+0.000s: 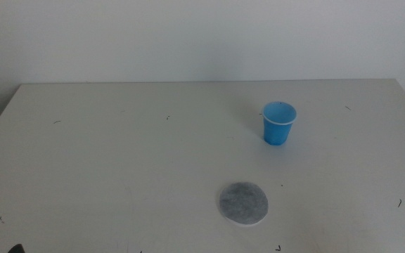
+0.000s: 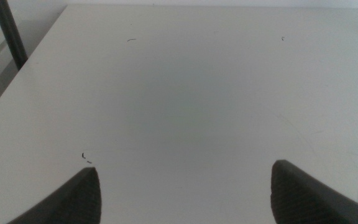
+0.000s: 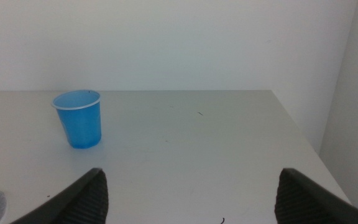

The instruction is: Place an empty cup on a cup mat.

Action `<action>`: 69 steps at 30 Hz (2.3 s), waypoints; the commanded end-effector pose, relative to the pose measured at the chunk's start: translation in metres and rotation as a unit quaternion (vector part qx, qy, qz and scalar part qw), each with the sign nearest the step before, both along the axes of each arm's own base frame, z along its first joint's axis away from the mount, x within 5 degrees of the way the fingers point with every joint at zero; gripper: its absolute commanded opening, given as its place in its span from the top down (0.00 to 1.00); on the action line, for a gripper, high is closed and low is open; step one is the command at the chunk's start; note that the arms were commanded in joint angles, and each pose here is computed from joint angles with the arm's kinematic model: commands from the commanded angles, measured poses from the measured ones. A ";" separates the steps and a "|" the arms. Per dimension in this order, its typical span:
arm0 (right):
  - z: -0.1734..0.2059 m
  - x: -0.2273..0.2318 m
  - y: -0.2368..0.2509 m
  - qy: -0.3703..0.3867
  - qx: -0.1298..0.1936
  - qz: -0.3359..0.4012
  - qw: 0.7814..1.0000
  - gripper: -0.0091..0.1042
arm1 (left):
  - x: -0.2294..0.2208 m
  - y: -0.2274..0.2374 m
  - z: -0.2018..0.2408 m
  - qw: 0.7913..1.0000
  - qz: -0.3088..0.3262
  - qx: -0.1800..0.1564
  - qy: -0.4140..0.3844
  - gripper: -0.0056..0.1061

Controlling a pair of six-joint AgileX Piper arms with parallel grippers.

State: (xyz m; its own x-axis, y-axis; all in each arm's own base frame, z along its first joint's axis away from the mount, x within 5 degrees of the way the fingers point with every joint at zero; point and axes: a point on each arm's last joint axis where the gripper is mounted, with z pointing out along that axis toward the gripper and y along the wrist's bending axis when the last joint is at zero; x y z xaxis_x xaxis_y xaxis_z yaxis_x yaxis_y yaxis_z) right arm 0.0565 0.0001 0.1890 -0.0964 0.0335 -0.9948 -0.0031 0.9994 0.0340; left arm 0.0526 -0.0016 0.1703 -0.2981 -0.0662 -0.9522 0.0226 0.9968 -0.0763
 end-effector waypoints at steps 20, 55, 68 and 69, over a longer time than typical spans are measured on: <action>0.124 0.026 0.000 0.023 -0.008 -0.004 1.000 0.09 | 0.001 0.000 0.009 0.999 0.000 -0.008 -0.043 0.01; 0.227 0.284 0.077 0.358 0.049 0.069 0.930 0.09 | 0.001 0.000 0.009 0.999 0.000 -0.008 -0.043 0.01; 0.150 0.359 0.094 0.482 0.066 0.026 0.874 0.09 | 0.001 0.000 0.009 0.999 0.000 -0.008 -0.043 0.01; 0.145 0.363 0.095 0.486 0.065 0.019 0.872 0.09 | 0.001 0.000 0.009 0.999 0.000 -0.008 -0.043 0.01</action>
